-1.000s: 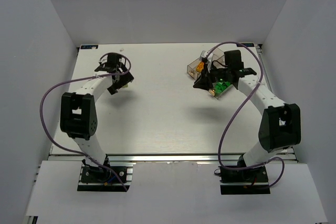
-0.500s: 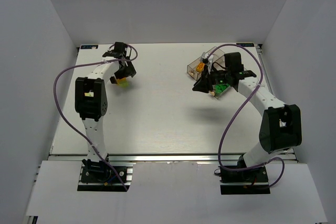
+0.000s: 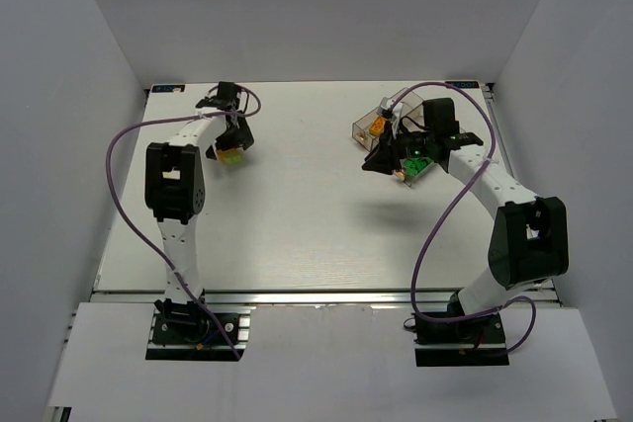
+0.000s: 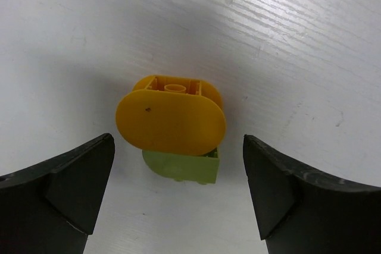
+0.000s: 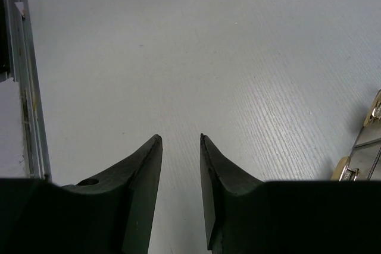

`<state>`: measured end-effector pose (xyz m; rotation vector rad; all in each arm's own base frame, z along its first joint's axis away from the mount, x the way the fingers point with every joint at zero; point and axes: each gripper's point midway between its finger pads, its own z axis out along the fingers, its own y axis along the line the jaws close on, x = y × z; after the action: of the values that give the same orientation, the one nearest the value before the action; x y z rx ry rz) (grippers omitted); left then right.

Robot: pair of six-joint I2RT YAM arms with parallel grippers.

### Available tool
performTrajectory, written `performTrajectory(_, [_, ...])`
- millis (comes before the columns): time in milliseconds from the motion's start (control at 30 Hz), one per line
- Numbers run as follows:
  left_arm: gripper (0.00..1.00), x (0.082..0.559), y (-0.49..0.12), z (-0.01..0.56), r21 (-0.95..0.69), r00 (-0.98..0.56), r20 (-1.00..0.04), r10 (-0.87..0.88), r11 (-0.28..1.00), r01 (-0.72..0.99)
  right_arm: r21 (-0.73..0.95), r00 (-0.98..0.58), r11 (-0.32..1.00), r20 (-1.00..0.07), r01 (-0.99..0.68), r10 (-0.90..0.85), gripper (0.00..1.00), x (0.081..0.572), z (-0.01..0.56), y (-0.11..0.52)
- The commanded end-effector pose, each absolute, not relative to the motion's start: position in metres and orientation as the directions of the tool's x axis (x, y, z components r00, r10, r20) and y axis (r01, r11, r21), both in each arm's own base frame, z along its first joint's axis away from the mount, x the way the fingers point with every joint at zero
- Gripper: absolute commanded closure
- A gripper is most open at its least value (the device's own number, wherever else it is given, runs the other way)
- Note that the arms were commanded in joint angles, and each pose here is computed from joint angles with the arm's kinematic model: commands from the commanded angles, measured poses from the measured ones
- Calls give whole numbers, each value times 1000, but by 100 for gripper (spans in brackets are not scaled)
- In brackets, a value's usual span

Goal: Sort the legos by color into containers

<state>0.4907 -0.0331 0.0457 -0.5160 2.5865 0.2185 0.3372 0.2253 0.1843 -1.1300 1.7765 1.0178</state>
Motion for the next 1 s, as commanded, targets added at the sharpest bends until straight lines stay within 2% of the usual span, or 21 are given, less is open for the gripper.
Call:
performTrajectory(0, [2,505,-27,52,58,-788,-530,-312,914,-401,180,-256,269,-924,-946,-285,62,342,203,229])
performTrajectory(233, [4,510,-20,46,49,-780,-531,-332,907,-419,178,-258,274,-921,-945,-291,62,342,204,228])
performTrajectory(700, [27,499,-28,34,-59,-780,-489,-391,907,-418,170,-251,276,-923,-946,-292,62,346,207,228])
performTrajectory(800, [40,500,-34,42,-106,-765,-498,-409,904,-414,162,-246,279,-922,-947,-299,62,346,206,227])
performTrajectory(833, [50,500,-38,50,-138,-756,-503,-419,902,-409,163,-248,277,-920,-947,-305,62,344,205,227])
performTrajectory(933, [69,502,-49,72,-222,-725,-524,-448,893,-391,153,-238,267,-916,-951,-322,60,340,203,227])
performTrajectory(967, [71,502,-52,79,-248,-716,-529,-456,890,-383,150,-231,257,-917,-955,-326,59,338,204,228])
